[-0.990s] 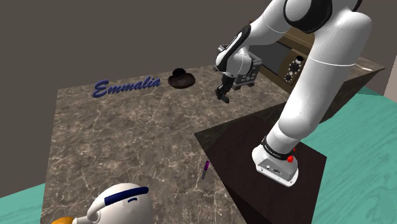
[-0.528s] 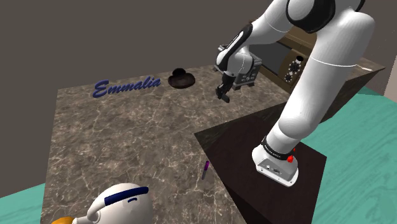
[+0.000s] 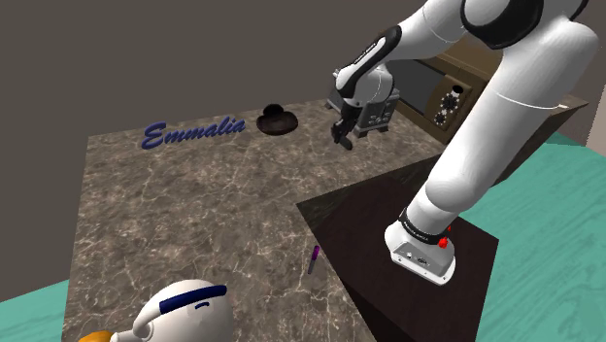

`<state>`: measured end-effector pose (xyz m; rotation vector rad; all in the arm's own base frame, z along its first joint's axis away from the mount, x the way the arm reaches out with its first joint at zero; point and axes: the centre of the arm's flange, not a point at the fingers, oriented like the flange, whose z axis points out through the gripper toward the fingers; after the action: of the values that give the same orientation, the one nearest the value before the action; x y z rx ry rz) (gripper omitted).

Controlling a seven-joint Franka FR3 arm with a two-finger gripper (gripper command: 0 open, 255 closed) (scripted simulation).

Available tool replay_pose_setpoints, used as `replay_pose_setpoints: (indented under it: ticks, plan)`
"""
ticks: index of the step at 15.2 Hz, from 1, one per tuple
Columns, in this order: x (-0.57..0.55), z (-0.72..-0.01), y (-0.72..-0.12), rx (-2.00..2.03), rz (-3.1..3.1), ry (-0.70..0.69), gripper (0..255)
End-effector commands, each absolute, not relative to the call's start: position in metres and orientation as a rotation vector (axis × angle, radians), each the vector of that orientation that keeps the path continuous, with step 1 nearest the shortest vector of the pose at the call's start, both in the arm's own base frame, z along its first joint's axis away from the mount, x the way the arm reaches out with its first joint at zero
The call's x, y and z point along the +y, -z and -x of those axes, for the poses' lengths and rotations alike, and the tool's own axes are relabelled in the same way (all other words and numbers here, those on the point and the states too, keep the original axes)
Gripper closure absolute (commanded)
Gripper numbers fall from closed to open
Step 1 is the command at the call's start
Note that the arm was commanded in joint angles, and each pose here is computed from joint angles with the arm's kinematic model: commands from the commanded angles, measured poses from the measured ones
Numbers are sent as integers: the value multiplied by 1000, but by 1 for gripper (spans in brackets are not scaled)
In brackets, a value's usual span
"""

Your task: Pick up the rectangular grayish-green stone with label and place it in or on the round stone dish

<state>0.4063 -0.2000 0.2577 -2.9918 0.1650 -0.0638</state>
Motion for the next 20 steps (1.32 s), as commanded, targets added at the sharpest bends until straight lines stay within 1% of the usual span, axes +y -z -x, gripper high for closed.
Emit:
replay_pose_setpoints:
  ticks: [1,20]
  plan:
    - [-200,-406,-269,165,2992,63,255]
    - [-200,-406,-369,165,2992,63,255]
